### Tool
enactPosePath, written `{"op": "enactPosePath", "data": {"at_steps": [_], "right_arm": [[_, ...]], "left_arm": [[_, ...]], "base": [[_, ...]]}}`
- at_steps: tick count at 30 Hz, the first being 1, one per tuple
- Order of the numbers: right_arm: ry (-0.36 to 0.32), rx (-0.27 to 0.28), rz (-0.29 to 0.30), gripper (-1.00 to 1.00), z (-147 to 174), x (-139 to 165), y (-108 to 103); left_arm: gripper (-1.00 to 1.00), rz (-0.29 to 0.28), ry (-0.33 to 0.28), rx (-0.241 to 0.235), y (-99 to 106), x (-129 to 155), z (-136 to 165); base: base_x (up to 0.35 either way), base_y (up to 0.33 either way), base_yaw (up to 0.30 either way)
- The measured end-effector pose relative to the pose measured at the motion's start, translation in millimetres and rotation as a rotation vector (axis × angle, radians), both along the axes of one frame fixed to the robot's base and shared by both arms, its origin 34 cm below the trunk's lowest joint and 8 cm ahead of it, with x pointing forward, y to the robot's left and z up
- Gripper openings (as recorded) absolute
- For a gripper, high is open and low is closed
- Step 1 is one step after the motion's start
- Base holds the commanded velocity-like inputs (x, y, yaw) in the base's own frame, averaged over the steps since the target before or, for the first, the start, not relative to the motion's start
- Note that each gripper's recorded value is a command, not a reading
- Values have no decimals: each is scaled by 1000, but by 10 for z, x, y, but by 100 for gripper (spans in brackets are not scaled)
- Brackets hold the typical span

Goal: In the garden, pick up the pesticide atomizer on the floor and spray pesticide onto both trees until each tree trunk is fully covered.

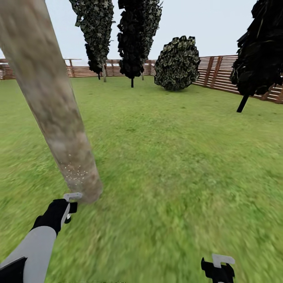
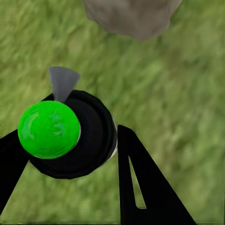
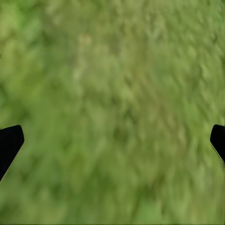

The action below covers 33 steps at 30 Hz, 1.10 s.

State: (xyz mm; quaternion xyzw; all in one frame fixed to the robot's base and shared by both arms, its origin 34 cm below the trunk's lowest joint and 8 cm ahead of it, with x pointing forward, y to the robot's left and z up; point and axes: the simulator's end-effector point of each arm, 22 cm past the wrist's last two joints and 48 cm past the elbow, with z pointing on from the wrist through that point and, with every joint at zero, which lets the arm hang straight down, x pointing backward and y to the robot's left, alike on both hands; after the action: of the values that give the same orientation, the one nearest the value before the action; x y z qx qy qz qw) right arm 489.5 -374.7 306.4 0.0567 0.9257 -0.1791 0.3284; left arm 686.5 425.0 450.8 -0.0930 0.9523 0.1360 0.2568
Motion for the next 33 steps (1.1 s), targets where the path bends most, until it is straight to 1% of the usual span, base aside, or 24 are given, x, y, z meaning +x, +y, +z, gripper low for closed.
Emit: {"op": "enactPosePath", "data": {"at_steps": [13,18,29,33], "right_arm": [[0,1,0,100,0,-2,5],[0,0,0,100,1,-1,0],[0,1,-1,100,-3,-5,6],[0,2,0,100,-2,-1,11]], "left_arm": [[-100,-1,-1,-9,-56,4,-13],[-100,-1,0,-9,-57,3,-15],[-100,-1,0,-8,-54,4,-15],[-100,1,0,-8,-43,1,-14]], "base": [[162,-250,261],[110,-259,25],[5,-274,3],[1,-274,166]]}}
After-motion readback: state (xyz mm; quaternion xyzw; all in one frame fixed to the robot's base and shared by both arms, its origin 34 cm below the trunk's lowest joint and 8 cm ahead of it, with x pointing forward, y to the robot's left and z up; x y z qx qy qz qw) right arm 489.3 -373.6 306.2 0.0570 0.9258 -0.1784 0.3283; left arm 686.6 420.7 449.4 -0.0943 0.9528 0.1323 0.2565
